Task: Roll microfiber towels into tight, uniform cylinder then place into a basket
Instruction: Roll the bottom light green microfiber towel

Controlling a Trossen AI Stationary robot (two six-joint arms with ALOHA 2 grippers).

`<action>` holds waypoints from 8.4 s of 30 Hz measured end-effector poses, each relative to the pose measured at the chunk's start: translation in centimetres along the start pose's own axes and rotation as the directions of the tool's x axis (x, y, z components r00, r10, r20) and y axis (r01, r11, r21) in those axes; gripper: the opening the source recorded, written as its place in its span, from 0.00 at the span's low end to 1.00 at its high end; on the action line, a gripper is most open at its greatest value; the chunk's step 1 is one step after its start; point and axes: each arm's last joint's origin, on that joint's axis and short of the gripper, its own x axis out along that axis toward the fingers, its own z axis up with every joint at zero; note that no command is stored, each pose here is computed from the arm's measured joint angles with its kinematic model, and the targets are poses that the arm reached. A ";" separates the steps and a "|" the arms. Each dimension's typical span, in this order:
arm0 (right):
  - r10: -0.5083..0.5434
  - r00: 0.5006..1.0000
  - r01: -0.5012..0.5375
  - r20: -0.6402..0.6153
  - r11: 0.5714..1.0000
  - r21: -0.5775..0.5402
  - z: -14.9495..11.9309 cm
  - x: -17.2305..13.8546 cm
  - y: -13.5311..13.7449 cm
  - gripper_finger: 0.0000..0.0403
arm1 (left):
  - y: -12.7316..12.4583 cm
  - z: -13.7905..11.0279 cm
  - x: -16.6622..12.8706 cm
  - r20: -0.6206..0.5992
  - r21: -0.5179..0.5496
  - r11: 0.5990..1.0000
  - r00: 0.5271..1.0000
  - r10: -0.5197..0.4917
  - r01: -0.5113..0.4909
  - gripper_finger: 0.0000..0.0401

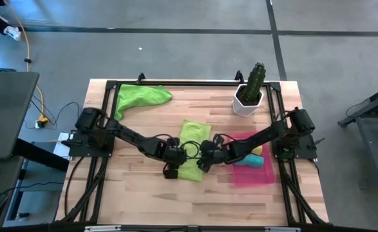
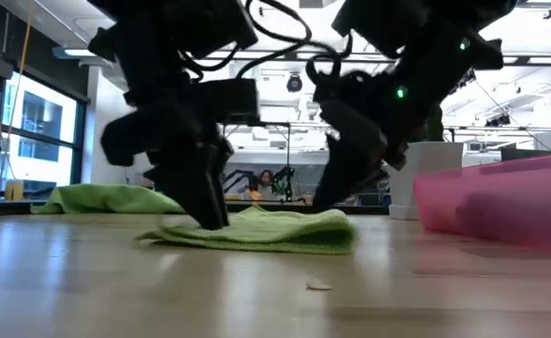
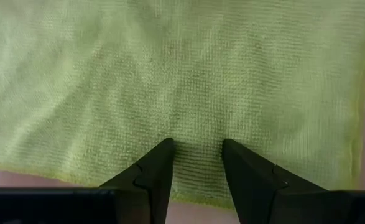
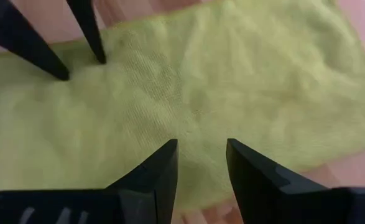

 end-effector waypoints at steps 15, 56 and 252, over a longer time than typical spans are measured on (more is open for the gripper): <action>-0.149 0.983 0.120 -0.108 0.964 -0.236 1.4 2.9 -5.2 0.32 | -3.0 0.4 0.5 0.116 -0.286 0.953 0.991 -0.063 0.094 0.33; 0.249 0.852 -0.523 -0.461 0.354 -0.775 -1.2 -4.4 -1.2 0.32 | -7.8 0.4 -1.4 0.256 0.455 0.890 0.958 -0.131 0.000 0.33; 0.491 0.867 -0.376 0.084 0.755 -0.537 3.6 5.2 -2.0 0.26 | -3.7 -4.6 -2.4 -0.310 -0.793 0.500 0.937 0.162 -0.349 0.01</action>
